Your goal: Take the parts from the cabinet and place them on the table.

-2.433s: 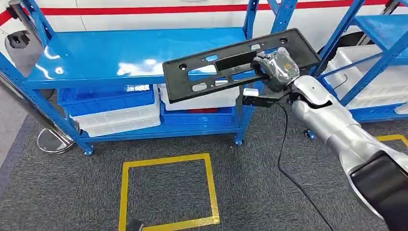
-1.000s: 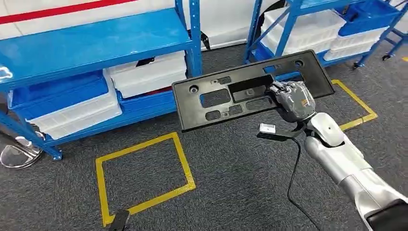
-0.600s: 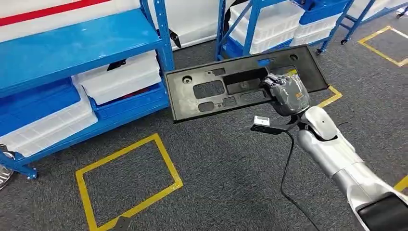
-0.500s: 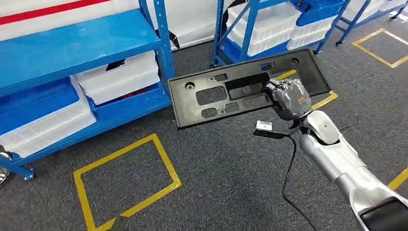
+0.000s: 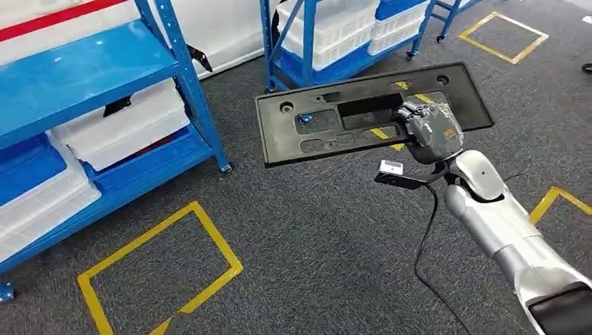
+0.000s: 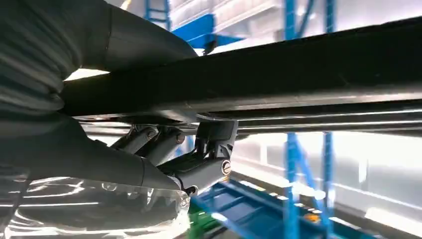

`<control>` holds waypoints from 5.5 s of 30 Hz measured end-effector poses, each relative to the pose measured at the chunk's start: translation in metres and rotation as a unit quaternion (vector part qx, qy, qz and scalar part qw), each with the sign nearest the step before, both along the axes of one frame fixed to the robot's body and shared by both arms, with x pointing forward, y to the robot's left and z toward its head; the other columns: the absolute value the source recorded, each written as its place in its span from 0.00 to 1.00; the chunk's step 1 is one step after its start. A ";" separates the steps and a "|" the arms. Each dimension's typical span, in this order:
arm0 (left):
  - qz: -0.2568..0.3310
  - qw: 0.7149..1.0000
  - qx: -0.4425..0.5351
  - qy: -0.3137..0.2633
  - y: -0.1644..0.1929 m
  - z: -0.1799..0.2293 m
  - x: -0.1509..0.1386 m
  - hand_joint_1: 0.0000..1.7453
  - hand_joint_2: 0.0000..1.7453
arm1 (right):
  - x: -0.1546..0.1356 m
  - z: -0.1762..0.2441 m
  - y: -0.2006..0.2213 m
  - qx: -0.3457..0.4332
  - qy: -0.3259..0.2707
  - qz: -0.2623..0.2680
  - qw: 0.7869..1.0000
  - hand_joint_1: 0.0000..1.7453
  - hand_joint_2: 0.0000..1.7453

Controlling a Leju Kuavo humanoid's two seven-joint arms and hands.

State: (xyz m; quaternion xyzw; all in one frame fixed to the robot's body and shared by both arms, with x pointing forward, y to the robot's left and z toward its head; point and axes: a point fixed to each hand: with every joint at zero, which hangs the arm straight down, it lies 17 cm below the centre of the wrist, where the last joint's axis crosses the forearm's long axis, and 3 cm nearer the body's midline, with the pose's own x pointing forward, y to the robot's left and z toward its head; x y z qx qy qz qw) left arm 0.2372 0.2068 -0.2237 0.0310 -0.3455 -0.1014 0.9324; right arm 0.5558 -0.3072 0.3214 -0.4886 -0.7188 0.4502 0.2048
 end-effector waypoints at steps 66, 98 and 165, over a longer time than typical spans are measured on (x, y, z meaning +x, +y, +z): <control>-0.037 0.999 0.001 -0.007 -0.012 -0.005 -0.026 0.00 1.00 | -0.037 -0.070 -0.003 0.002 0.027 -0.028 0.999 1.00 1.00; -0.094 0.994 0.052 0.004 -0.011 -0.012 -0.044 0.00 1.00 | -0.065 -0.239 0.130 -0.015 0.169 0.041 0.985 1.00 1.00; -0.133 0.988 0.079 0.014 -0.011 -0.016 -0.047 0.00 1.00 | 0.037 0.048 -0.117 -0.049 0.007 -0.165 0.985 1.00 1.00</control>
